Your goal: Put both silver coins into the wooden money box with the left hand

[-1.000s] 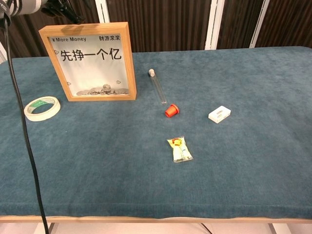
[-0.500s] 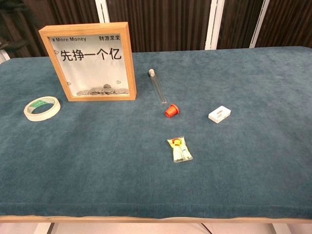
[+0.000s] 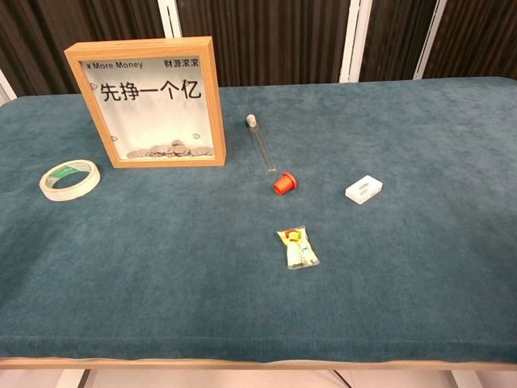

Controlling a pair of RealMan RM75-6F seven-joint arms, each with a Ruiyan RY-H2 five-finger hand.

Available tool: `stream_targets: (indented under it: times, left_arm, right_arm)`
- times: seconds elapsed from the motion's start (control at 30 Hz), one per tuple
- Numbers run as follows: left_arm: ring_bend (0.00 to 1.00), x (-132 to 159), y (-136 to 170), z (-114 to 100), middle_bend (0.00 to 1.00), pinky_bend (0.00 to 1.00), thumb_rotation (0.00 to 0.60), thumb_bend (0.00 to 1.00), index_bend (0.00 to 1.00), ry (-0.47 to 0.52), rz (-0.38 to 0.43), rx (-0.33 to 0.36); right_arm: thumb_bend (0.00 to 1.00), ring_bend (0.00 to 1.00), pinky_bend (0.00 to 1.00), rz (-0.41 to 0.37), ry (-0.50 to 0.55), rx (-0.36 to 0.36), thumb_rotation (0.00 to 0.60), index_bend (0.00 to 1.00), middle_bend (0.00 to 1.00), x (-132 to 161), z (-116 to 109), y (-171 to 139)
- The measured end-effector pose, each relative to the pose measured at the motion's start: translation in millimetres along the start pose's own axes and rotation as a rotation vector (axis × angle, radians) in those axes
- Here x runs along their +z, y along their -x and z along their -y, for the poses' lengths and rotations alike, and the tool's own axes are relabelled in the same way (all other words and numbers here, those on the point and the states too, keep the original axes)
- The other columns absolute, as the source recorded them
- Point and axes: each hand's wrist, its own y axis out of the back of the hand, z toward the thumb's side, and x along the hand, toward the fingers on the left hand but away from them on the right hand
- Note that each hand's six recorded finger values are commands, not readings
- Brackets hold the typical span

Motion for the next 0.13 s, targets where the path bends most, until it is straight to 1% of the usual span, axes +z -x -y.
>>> stream_targets:
  times: [0.13]
  left_arm:
    - [0.0,2.1,-3.2,-0.5,0.0,0.0,0.6,0.39,0.0,0.034,0.023,-0.001]
  right_arm:
    - [0.1,0.0,0.0,0.008,-0.007,0.004,0.6,0.0,0.0,-2.3,1.4,-0.5]
